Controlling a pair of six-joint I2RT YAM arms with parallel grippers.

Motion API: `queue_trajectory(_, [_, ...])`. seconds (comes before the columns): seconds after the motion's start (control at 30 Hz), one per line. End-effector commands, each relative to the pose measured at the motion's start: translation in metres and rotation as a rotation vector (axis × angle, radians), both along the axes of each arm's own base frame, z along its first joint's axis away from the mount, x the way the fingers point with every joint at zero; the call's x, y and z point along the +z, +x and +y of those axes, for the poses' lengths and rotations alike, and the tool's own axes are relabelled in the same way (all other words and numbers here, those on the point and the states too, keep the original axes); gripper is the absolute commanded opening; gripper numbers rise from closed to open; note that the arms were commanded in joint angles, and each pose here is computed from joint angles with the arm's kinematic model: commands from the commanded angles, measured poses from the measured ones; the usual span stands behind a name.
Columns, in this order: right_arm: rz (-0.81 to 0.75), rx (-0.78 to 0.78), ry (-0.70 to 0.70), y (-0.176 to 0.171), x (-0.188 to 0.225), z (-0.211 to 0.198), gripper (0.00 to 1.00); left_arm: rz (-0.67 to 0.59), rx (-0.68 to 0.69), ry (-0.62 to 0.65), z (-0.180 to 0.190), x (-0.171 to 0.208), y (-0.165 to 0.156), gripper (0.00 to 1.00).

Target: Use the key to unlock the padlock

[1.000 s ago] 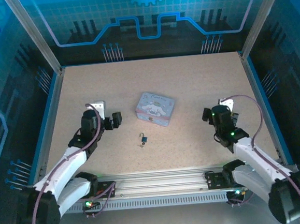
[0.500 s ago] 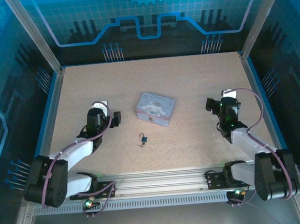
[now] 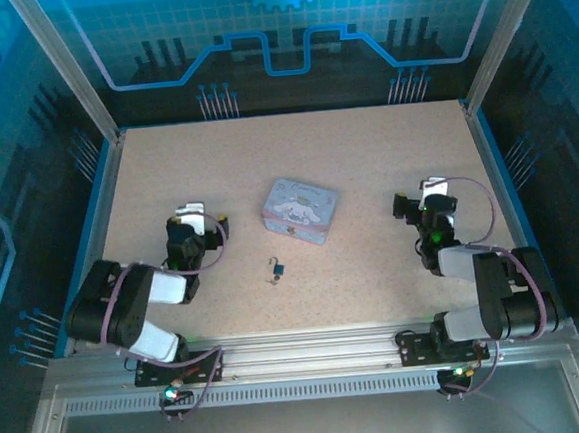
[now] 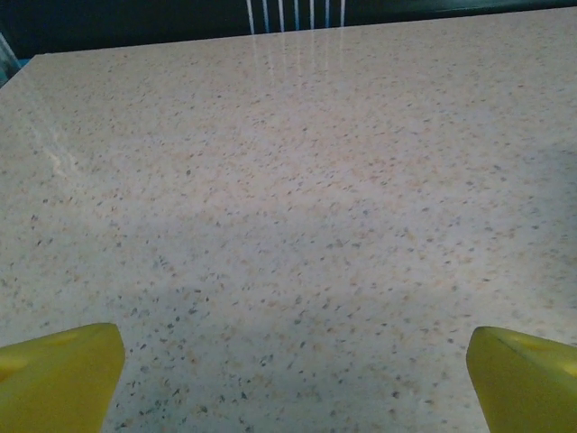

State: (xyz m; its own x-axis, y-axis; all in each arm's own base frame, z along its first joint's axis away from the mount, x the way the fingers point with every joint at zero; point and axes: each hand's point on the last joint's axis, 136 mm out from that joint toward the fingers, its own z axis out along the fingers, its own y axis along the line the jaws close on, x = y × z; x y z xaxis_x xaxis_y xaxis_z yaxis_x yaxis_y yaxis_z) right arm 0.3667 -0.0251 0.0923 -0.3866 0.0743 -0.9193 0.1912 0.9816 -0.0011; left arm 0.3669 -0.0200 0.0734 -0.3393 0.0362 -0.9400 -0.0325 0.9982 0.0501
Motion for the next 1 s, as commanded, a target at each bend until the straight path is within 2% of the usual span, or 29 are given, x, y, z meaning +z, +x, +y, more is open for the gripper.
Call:
queue_trajectory(0.0, [-0.068,0.126,-0.035,0.017,0.018,0.023,1.00,-0.208,0.047,-0.021,0.012,0.038,0.004,0.99])
queue_trajectory(0.13, [-0.023,0.176,-0.057,0.028,0.005,0.034,1.00,-0.114,0.064,-0.022,0.014,0.031,0.019,0.99])
queue_trajectory(0.23, [-0.013,0.177,-0.068,0.029,0.004,0.035,1.00,-0.042,0.058,-0.077,0.020,0.023,0.028,0.99])
queue_trajectory(0.97, [-0.015,0.178,-0.072,0.029,0.004,0.036,1.00,-0.034,0.058,-0.089,0.022,0.022,0.029,0.99])
